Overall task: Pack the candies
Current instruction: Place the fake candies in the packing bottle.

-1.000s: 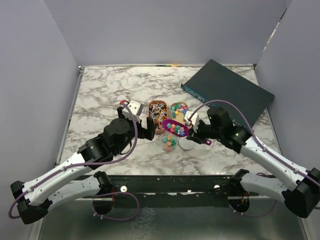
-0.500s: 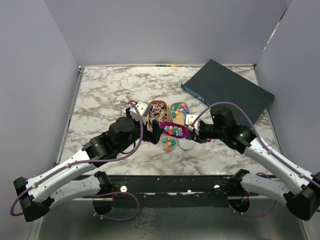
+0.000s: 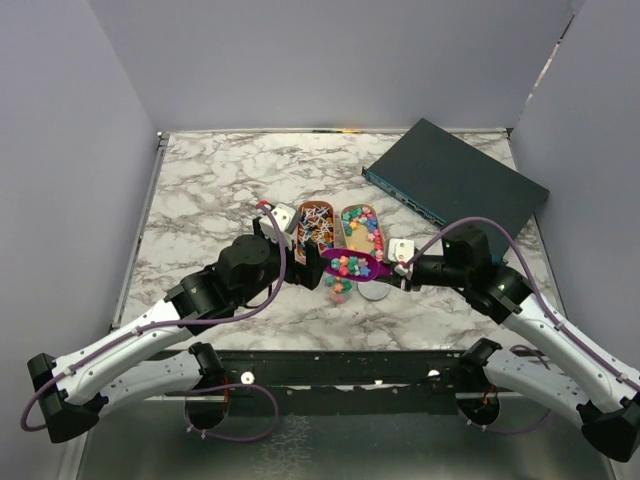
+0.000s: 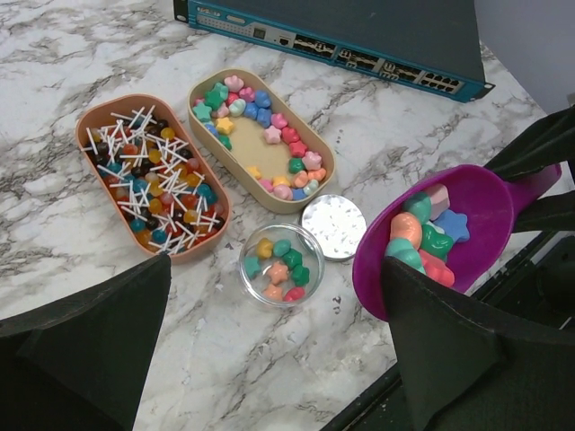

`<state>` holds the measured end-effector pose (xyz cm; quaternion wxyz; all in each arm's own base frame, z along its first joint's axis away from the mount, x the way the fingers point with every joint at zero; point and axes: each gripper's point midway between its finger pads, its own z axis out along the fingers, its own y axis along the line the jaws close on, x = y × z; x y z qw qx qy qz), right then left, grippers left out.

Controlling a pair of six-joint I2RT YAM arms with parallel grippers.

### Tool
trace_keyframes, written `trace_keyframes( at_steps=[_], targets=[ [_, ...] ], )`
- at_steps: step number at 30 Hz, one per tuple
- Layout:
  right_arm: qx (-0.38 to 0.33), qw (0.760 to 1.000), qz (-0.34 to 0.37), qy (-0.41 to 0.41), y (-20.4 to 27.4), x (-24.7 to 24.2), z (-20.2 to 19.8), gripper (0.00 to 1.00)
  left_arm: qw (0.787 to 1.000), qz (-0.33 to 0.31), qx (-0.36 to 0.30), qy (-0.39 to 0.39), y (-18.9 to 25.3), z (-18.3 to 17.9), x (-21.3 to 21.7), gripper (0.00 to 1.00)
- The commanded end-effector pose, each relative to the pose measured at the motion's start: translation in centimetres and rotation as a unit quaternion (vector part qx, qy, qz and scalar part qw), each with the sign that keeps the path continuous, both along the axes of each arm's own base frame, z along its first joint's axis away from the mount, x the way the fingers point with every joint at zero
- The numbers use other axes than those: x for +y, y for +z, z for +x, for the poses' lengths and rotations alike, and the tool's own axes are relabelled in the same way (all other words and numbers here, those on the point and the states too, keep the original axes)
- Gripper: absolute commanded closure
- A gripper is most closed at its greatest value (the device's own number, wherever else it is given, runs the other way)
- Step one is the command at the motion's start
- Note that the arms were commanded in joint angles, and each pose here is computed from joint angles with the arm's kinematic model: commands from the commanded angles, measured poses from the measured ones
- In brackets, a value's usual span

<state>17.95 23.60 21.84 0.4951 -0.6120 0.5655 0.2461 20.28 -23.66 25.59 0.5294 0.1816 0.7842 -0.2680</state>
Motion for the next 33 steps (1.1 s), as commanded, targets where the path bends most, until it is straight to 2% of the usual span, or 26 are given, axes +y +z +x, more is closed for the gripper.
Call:
trace_keyframes(
  at_steps=[1,12,18,22,33],
  targets=[
    [-0.037,0.997,0.057,0.035,2.8,1.1,-1.0,0.99,1.0,0.001,0.002,0.008,-0.5,0.2,0.2,0.01],
    [-0.046,0.985,0.151,0.064,6.5,1.7,-3.1,0.99,1.0,0.006,0.006,0.007,-0.9,0.2,0.1,0.01],
    [-0.051,0.983,0.167,0.064,7.6,1.5,-3.6,0.99,1.0,0.011,0.007,0.008,-1.2,0.3,0.0,0.01],
    [-0.039,0.989,0.136,0.045,6.0,1.1,-2.9,0.99,1.0,0.013,0.006,0.007,-1.1,0.4,0.0,0.01],
    [0.009,0.999,-0.015,-0.029,-0.4,-1.4,-0.5,0.99,1.0,0.006,-0.007,0.021,-0.2,0.5,0.7,0.01]
  ],
)
